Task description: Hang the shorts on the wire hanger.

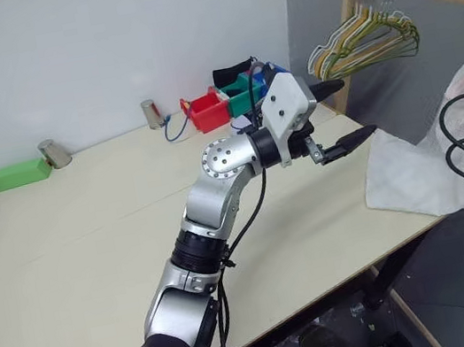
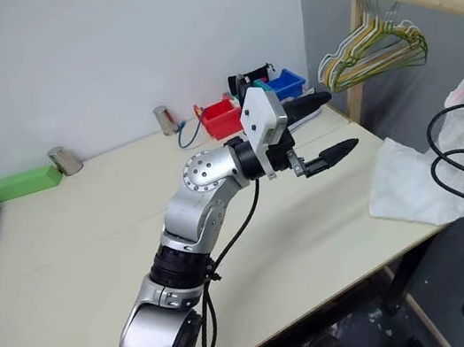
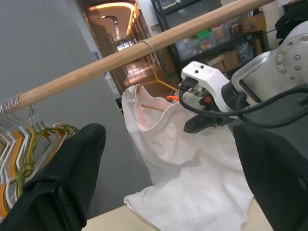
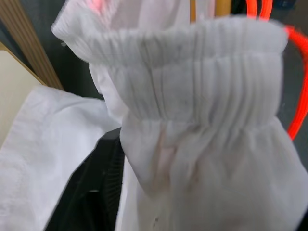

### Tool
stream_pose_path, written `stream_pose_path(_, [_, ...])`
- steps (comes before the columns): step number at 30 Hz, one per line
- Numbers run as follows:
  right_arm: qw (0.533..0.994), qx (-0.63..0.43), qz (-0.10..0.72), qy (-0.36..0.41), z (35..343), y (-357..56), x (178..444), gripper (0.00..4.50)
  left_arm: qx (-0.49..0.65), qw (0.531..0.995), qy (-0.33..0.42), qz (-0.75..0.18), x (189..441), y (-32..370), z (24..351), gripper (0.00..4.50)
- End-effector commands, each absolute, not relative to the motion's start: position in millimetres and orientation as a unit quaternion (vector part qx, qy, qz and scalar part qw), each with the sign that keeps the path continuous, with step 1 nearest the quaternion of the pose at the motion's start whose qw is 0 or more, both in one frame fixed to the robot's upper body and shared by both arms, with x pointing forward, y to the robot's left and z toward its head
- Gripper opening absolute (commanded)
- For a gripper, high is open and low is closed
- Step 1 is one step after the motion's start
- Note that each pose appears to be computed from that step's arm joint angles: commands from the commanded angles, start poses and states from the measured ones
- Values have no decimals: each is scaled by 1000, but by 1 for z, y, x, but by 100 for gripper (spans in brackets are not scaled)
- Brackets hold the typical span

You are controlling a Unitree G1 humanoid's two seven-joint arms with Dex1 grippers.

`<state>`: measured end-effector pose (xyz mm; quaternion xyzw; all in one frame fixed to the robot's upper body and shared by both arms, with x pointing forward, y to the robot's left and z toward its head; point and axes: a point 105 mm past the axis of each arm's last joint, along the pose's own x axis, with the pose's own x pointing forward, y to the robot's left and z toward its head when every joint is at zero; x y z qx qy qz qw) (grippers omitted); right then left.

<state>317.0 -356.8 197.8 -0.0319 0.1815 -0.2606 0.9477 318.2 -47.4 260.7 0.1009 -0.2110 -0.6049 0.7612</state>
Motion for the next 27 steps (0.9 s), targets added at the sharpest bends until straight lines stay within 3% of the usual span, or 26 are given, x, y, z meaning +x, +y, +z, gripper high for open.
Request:
stream_pose_path(1, [951, -82, -275, 112, 233, -342, 311, 407, 104, 756, -232, -603, 314, -43, 273, 450])
stream_pose_path(3, [950, -101, -279, 98, 240, -334, 307, 447, 104, 755, -229, -605, 314, -41, 272, 450])
stream_pose_path(12, [947, -158, -275, 49, 264, -295, 298, 449, 103, 760, -208, -607, 316, -29, 264, 450])
stream_pose_path(16, [954, -188, -234, 15, 272, -272, 305, 449, 89, 778, -198, -590, 319, -16, 264, 450])
stream_pose_path(21, [976, -182, -115, -30, 262, -220, 331, 449, 77, 849, -169, -495, 345, 26, 255, 450])
stream_pose_path(27, [991, -108, 64, -53, 234, -144, 365, 449, 82, 948, -91, -295, 371, 110, 208, 450])
